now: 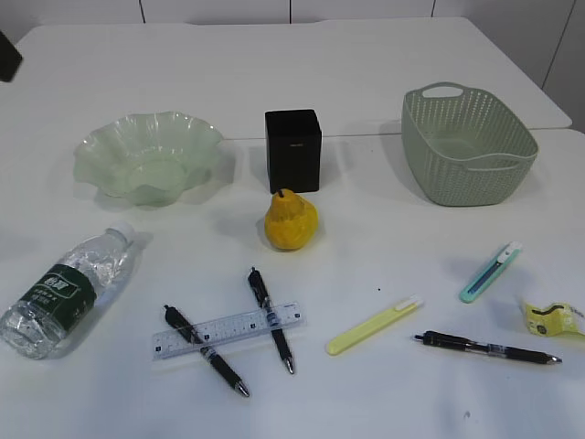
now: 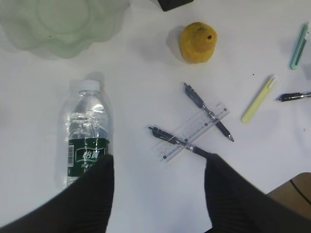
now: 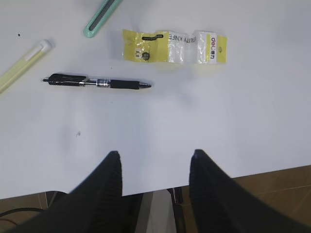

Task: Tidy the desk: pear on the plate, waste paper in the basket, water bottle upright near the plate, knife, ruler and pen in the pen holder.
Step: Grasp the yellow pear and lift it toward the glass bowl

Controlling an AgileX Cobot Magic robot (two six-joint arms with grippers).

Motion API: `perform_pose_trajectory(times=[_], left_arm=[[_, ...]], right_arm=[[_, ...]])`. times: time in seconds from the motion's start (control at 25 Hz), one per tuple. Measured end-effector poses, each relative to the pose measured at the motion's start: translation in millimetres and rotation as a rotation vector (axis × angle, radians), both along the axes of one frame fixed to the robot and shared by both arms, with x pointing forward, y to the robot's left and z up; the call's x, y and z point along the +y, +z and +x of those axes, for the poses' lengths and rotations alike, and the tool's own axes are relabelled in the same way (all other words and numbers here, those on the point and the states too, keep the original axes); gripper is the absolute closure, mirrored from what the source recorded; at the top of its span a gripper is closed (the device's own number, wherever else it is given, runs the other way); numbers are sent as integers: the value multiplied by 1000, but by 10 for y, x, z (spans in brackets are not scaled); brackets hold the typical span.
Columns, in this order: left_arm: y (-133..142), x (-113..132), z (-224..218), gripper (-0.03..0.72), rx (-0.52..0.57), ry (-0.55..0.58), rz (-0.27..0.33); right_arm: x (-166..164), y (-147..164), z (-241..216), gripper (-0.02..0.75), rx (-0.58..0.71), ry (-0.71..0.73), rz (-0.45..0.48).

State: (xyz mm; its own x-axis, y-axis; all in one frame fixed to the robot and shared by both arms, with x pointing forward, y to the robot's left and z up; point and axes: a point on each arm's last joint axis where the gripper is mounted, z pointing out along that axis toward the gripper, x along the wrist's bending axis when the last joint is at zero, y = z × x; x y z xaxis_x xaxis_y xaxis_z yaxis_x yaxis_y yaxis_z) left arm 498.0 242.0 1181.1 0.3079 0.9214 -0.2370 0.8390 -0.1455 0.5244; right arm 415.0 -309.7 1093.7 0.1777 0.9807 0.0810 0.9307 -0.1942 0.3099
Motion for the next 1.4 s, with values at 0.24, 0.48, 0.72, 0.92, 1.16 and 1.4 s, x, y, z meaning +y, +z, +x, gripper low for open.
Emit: perform_pose_trajectory(times=[0.24,0.48,0.72,0.92,1.16,1.4], left_arm=[[-266,-318,388,265,72,-100,75],[-360,-690,734,262,67,-181,93],[-639,-1040,1098,130,100,-238,96],[-967,-1231,1373,100,149,-256,96],[-1281,-1346,1610,101,189,-257,82],[-1490,-1390,1675,101,232,-260,81]], right_arm=[[1,-2,-5,370,6,13,-4],[-19,-3,-7,370,8,23,-30],[-22,0,3,370,-3,32,-36],[-26,-17,45,370,-11,34,-38],[-40,-148,200,370,40,37,-34],[-56,-284,382,370,69,36,-31]])
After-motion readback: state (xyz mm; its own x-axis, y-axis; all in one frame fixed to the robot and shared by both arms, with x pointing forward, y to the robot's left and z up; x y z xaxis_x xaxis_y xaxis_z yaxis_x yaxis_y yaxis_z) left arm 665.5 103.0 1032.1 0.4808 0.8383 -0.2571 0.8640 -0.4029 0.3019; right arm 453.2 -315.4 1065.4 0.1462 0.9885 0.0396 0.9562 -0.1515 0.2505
